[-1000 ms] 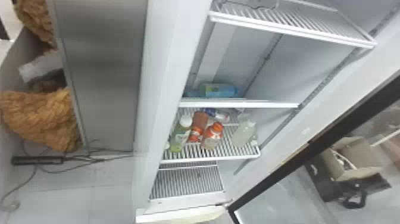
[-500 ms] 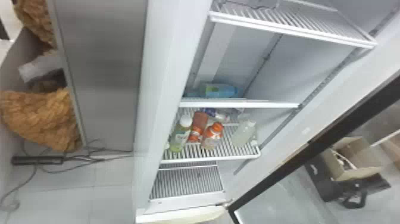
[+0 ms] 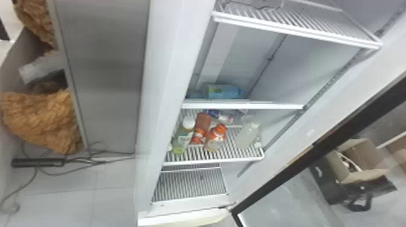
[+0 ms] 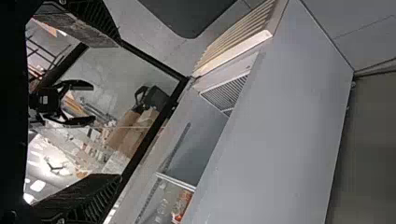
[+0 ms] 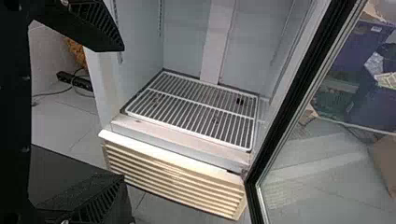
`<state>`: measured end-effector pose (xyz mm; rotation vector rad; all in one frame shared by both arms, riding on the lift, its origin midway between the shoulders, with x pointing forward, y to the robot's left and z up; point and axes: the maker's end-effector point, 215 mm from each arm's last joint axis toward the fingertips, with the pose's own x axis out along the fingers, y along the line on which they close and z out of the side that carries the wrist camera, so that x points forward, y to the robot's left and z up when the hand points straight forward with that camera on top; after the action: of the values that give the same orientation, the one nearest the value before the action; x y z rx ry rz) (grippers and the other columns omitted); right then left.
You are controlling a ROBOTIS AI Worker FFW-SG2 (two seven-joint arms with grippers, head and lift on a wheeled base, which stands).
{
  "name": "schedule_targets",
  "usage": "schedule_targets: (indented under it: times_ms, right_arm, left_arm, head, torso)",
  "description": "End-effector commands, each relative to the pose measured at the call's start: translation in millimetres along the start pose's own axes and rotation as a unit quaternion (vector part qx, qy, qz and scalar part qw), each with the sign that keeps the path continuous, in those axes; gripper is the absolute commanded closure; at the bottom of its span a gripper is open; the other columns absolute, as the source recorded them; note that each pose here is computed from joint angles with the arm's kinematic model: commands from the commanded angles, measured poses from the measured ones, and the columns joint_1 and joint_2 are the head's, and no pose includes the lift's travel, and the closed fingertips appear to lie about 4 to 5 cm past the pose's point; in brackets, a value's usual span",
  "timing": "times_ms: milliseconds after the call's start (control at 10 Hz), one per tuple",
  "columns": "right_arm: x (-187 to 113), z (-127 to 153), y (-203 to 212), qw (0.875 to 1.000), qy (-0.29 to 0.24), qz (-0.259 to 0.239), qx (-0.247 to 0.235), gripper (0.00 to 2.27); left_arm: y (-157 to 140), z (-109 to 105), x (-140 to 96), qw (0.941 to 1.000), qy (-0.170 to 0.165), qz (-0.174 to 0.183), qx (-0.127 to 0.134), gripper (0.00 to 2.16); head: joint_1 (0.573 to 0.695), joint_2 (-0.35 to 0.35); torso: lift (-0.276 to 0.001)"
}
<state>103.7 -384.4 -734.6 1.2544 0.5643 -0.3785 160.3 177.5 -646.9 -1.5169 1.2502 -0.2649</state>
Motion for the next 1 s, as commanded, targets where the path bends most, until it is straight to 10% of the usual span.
schedule_targets:
  times_ms: [0,300,900]
  right_arm:
    - [2.6,-0.6,0.2,1.0,0.0,-0.001,0.0,0.0]
    - [-6.5,-8.9,-15.1,1.0,0.0,-0.018,0.015,0.0]
    - [-9.6,-25.2,-17.8,0.999,0.021,-0.021,0.046,0.0]
  left_arm:
    - [2.4,2.2,2.5,1.0,-0.005,0.001,0.001,0.0]
    - [-12.6,7.6,18.9,0.9984,-0.013,-0.053,-0.015,0.59]
    - [-11.9,-4.4,19.6,0.998,0.004,-0.05,-0.039,0.0]
  head:
    - [0.695,-0.35]
    - [0.695,-0.35]
    - [0.695,-0.35]
  torso:
    - [0.0]
    - [0.0]
    - [0.0]
